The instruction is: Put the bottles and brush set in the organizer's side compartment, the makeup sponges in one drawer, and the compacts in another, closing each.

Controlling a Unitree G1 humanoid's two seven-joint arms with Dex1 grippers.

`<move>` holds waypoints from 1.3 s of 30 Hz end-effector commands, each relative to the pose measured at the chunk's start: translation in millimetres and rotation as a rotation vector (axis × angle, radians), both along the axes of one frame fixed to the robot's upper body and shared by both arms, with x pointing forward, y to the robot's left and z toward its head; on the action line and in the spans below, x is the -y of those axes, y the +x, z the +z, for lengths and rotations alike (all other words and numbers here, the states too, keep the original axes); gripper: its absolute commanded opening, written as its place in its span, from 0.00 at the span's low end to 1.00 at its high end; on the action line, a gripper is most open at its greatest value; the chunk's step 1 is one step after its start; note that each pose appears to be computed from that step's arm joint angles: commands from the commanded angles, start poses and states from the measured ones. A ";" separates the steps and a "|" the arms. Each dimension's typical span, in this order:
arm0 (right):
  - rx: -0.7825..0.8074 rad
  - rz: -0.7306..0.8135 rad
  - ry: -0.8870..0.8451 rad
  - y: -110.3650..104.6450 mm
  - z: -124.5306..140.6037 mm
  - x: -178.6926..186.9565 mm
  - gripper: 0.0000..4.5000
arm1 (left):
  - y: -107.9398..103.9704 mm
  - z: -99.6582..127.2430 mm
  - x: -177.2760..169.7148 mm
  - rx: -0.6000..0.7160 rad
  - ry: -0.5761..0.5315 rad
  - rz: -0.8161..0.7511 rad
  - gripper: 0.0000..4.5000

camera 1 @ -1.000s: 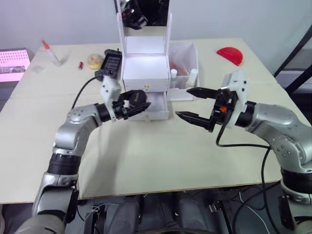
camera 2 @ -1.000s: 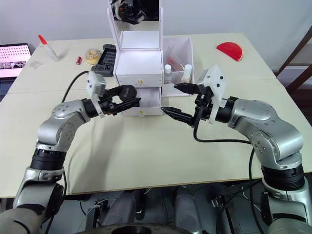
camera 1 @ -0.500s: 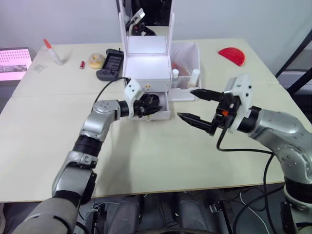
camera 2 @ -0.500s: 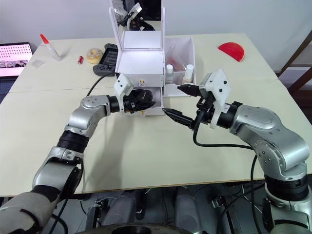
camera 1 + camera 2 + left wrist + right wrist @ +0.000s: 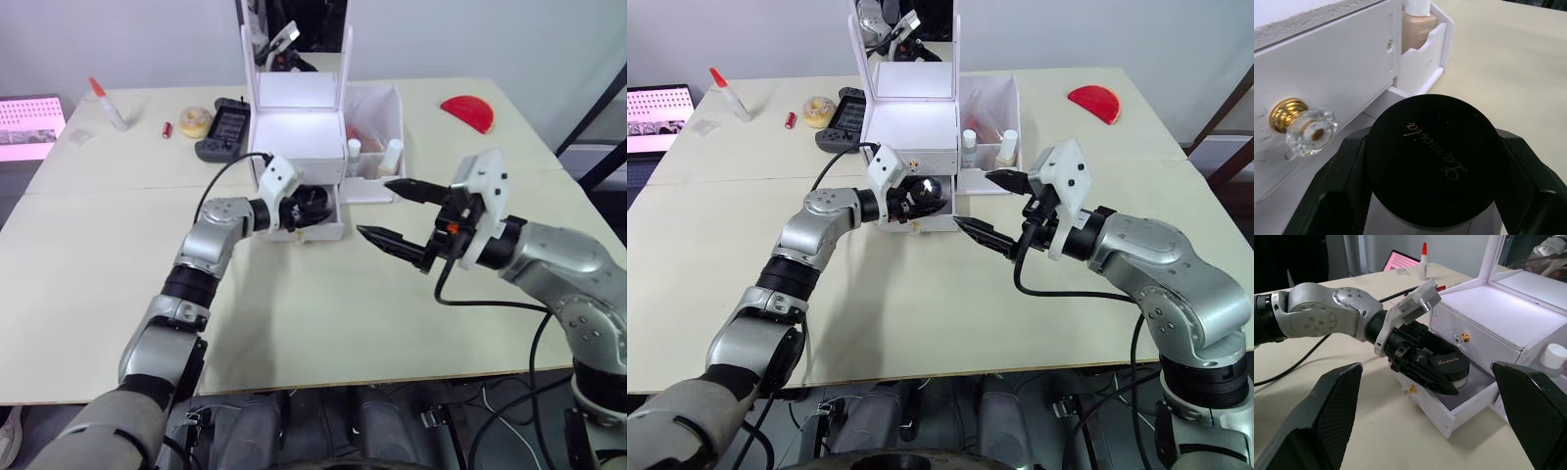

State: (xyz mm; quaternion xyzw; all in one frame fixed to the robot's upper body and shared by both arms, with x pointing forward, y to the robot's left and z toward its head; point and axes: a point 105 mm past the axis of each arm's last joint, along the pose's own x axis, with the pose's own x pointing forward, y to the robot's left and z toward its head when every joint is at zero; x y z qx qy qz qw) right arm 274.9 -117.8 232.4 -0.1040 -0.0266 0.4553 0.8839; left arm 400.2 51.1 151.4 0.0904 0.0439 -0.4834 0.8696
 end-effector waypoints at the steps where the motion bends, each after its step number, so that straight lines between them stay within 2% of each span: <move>1: 0.053 0.013 0.010 -7.2 11.5 -2.0 1.00 | 1.6 17.8 0.8 0.037 -0.018 -0.001 1.00; 10: 0.053 0.010 0.016 -5.8 11.8 -1.5 1.00 | -1.8 30.8 -28.1 0.014 -0.049 0.024 1.00; 13: 0.051 0.010 0.016 -5.2 11.4 -1.3 1.00 | -13.8 40.2 -39.8 -0.005 -0.083 -0.019 1.00; 15: 0.050 0.011 0.016 -5.0 11.0 -1.0 1.00 | -29.0 47.8 -47.6 -0.029 -0.117 -0.082 1.00; 18: 0.048 0.012 0.016 -5.2 10.3 -0.1 1.00 | -46.7 49.5 -65.0 -0.062 -0.119 -0.135 0.82; 25: 0.051 -0.007 -0.008 -4.1 11.9 13.0 1.00 | -62.5 17.4 -92.4 -0.123 0.034 -0.136 0.06; 26: 0.051 -0.010 -0.013 -3.9 12.1 14.8 1.00 | -62.7 12.9 -93.1 -0.124 0.054 -0.135 0.01; 32: 0.046 -0.039 -0.035 -3.5 12.2 26.6 1.00 | -43.9 -6.1 -83.5 -0.098 0.094 -0.058 0.01; 39: 0.039 -0.058 -0.047 -4.4 11.1 31.8 1.00 | -0.7 -7.4 -79.1 -0.012 0.093 0.133 0.01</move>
